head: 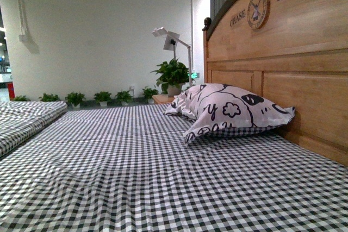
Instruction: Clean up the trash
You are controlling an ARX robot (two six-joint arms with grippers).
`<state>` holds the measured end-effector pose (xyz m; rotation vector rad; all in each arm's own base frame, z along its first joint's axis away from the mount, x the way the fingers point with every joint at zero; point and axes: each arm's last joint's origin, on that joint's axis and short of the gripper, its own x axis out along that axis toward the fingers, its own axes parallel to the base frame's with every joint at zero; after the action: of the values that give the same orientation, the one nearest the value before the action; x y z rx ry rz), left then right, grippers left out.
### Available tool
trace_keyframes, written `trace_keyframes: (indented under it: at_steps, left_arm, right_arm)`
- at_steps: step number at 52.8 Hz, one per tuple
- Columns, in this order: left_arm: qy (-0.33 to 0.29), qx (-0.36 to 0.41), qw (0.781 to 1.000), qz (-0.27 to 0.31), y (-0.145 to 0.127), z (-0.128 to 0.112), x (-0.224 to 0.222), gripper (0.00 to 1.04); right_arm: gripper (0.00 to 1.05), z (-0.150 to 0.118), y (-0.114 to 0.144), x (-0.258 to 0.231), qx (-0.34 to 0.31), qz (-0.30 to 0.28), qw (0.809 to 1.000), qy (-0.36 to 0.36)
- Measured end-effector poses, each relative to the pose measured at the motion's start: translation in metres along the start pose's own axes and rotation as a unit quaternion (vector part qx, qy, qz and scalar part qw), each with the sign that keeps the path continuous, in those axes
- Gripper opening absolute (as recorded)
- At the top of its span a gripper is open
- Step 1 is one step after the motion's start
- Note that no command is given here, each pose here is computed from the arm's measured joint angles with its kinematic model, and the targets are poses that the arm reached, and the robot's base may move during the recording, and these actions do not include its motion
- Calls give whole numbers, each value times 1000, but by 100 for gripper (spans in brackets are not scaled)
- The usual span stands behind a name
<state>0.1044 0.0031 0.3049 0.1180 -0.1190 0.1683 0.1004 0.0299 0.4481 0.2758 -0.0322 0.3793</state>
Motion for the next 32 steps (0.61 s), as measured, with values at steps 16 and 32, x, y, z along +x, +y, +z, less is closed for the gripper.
trace_keyframes:
  at_steps: [16,32]
  left_arm:
    - [0,0,1000,0,0,0,0,27]
    - [0,-1,1000,0,0,0,0,27]
  right_arm:
    - [19,0,0,0,0,0,1000,0]
    - [19,0,0,0,0,0,1000,0]
